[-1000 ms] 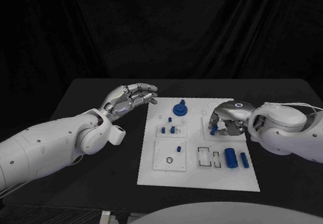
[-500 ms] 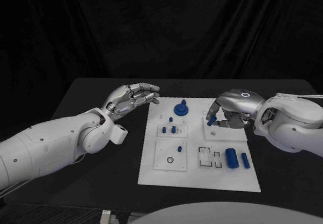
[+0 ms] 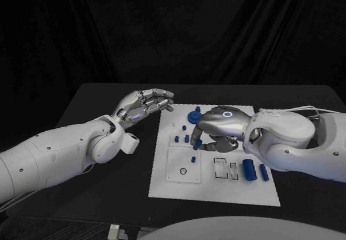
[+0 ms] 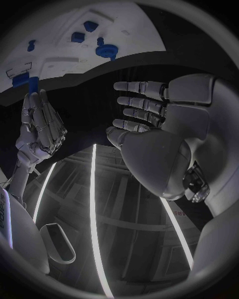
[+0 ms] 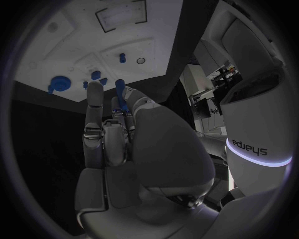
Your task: Assemble the parts on the task board
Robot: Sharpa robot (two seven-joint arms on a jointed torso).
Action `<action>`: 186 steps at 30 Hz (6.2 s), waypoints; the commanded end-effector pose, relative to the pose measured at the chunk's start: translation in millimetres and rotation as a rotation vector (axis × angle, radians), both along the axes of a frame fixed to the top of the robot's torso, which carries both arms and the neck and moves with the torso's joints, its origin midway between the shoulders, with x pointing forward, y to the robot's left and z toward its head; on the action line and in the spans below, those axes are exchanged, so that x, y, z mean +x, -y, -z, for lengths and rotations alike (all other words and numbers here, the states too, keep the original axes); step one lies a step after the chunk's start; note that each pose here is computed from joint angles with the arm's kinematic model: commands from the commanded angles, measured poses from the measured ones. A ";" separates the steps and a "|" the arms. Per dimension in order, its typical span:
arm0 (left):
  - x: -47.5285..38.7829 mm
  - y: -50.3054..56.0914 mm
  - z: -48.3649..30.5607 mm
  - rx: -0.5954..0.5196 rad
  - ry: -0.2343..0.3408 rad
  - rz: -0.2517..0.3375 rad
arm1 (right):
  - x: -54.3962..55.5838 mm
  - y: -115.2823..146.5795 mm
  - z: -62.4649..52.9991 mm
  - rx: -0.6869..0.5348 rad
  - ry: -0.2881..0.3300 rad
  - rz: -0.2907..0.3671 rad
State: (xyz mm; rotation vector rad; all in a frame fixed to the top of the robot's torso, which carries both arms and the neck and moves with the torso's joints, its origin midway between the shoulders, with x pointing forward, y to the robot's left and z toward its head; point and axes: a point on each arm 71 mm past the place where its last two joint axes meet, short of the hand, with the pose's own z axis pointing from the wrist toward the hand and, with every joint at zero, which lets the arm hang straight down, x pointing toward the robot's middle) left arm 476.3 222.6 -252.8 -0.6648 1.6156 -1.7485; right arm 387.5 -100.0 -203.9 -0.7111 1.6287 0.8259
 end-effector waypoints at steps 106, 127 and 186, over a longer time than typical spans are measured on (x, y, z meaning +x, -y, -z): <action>-5.2 9.1 15.2 -0.008 -0.045 0.030 | -21.7 -49.5 70.4 -0.136 -0.041 -0.106; -4.3 4.1 17.2 0.002 -0.050 0.018 | -20.4 -26.0 52.8 0.000 0.032 -0.055; -7.9 -6.5 18.0 0.004 -0.052 0.003 | -0.9 155.6 46.3 -0.334 -0.502 0.756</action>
